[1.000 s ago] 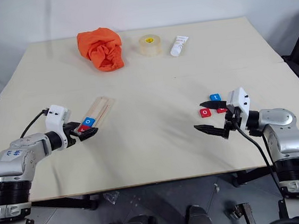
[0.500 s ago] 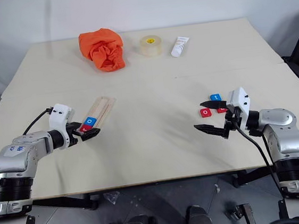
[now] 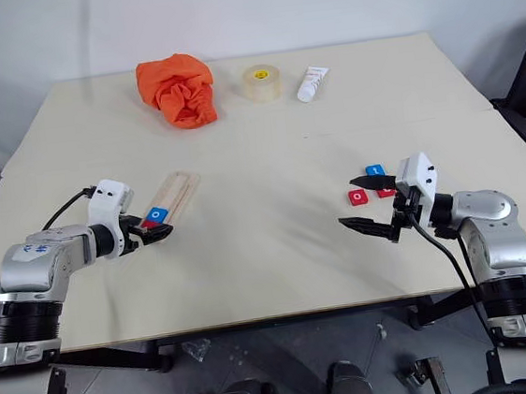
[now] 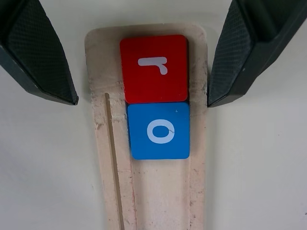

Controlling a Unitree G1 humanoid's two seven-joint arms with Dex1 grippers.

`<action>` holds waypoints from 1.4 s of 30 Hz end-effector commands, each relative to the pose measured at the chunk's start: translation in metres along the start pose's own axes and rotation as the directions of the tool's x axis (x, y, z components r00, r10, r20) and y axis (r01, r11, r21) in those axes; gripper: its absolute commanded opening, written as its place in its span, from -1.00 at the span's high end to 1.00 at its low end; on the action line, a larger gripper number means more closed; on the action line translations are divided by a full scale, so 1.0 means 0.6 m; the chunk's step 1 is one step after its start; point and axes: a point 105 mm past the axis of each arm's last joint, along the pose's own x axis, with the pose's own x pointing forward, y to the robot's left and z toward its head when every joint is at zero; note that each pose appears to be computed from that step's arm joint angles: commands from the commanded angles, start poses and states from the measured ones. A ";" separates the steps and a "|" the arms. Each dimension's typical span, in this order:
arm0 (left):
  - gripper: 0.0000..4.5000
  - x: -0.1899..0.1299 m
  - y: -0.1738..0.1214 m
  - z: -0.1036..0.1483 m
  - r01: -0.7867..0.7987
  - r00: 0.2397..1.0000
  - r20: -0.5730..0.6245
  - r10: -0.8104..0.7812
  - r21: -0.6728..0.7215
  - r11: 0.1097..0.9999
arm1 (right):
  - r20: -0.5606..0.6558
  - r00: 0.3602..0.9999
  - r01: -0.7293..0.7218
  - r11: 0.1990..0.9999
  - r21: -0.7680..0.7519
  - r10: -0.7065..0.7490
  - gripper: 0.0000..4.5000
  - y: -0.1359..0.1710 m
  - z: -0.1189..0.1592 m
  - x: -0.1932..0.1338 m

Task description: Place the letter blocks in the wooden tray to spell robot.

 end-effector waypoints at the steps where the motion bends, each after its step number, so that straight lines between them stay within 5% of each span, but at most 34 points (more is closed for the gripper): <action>1: -0.59 0.011 0.020 -0.059 -0.079 0.991 -0.114 0.069 -0.087 0.993 | 0.021 1.000 0.002 0.999 -0.037 -0.001 -1.00 -0.005 0.015 0.002; 15: -0.52 -0.010 -0.072 0.022 0.254 0.962 0.034 -0.270 0.238 0.938 | 0.011 1.000 0.020 0.998 -0.053 -0.020 -1.00 -0.013 0.020 -0.009; 22: -0.52 -0.030 -0.163 0.061 0.451 0.873 -0.032 -0.487 0.434 0.780 | 0.012 0.999 0.052 0.997 -0.059 -0.051 -1.00 -0.009 0.019 -0.024; 30: -0.52 -0.029 -0.274 0.074 0.617 0.730 -0.204 -0.652 0.606 0.501 | -0.089 0.996 -0.012 0.998 -0.059 0.006 -1.00 0.017 0.002 -0.080; 42: -0.52 0.017 -0.336 0.051 0.652 0.679 -0.302 -0.668 0.667 0.361 | -0.125 0.992 0.006 0.999 -0.051 -0.012 -1.00 0.041 -0.012 -0.131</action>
